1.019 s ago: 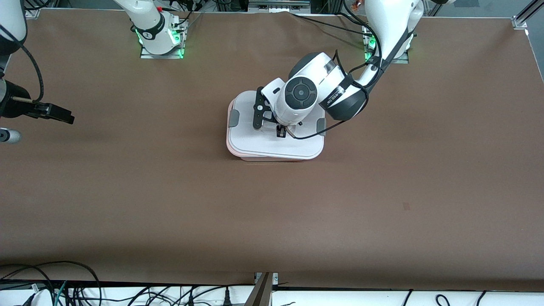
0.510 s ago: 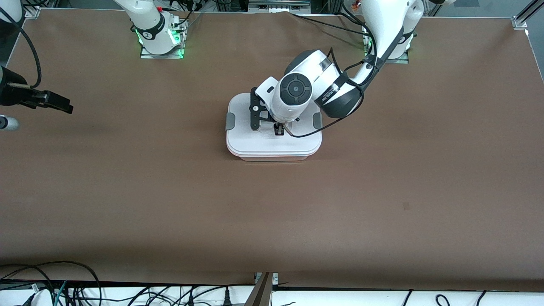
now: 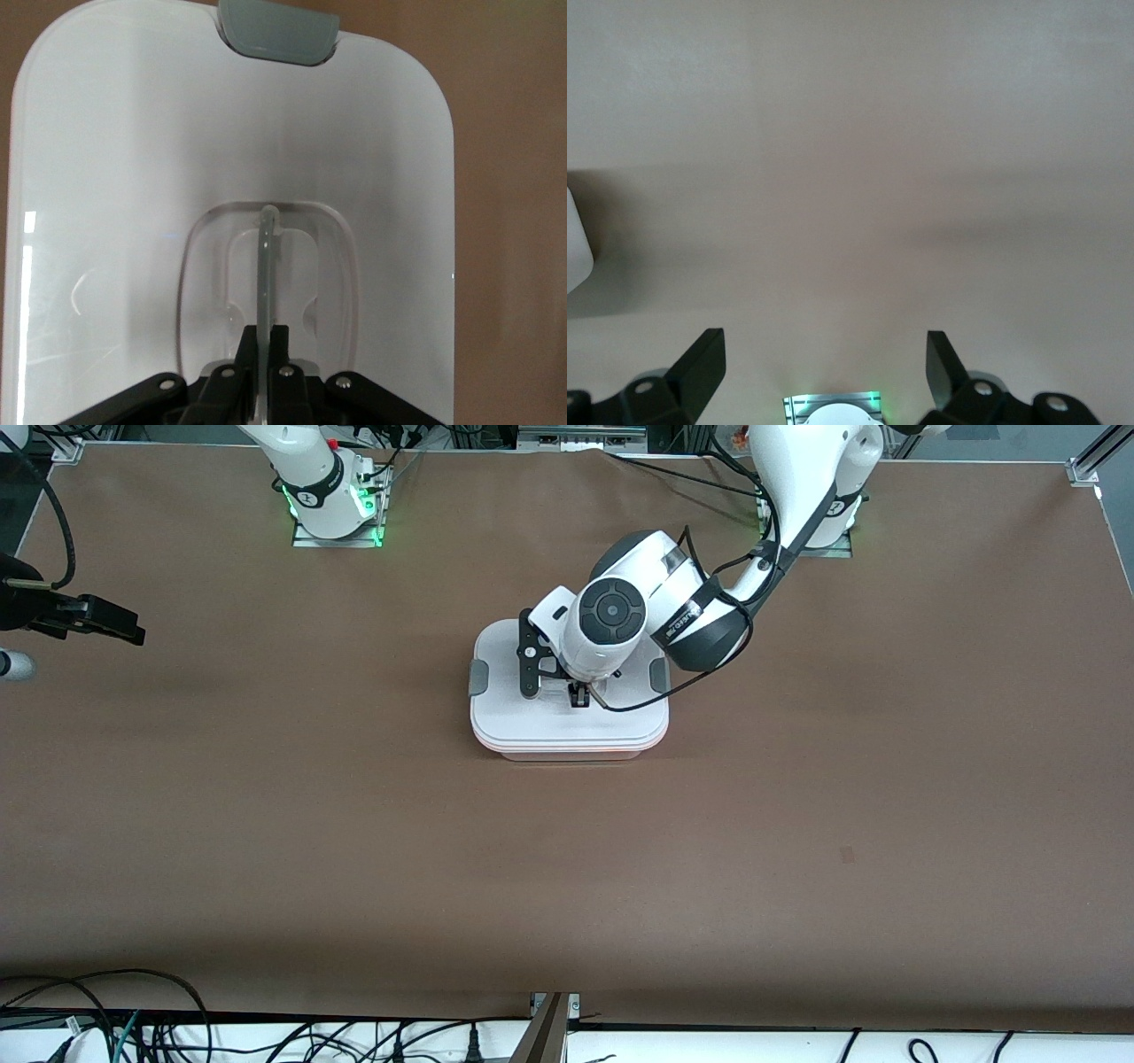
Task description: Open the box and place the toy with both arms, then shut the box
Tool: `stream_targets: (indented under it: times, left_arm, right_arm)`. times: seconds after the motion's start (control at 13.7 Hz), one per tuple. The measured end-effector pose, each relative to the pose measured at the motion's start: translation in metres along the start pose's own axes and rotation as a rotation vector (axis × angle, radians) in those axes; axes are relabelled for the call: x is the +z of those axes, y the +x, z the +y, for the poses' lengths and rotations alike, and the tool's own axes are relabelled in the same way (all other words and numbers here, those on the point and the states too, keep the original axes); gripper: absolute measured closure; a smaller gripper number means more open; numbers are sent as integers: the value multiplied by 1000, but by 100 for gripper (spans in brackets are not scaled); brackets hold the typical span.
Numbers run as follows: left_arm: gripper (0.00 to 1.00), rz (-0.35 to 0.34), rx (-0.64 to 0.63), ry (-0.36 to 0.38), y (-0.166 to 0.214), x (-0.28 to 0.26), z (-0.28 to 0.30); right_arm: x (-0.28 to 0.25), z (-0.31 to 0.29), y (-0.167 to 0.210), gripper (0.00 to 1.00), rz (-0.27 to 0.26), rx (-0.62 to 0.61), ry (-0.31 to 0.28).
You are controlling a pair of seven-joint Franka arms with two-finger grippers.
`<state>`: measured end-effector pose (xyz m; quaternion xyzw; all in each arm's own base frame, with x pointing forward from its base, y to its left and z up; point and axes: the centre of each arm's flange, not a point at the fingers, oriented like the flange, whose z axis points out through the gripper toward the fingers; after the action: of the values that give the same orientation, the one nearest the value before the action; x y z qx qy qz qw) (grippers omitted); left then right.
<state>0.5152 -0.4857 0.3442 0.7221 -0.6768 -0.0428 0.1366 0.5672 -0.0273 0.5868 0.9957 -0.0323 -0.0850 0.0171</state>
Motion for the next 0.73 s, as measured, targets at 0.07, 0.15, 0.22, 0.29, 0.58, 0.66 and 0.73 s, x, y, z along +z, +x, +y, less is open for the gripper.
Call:
stream_targets:
  times: [0.07,0.15,0.22,0.29,0.58,0.66,0.73]
  left_arm:
    - [93,0,0,0,0,0,0]
    - [93,0,-1,0,0,0,0]
    - [93,0,-1,0,0,0,0]
    - [93,0,-2,1,0,0,0]
    - [93,2,-6,5,-1,-1,-2]
    - [93,4,-9,7,-2,-1,-3]
    - [93,6,-11,10,-2,-2,-4]
  right_arm:
    - [3,0,2,0,-6,0,0]
    - [6,0,4,0,-11,0,0]
    - [8,0,5,0,-15,0,-1]
    - [9,0,6,0,-17,0,-1]
    - [8,0,6,0,-15,0,-1]
    - [8,0,6,0,-14,0,-1]
    - [8,0,6,0,-14,0,0]
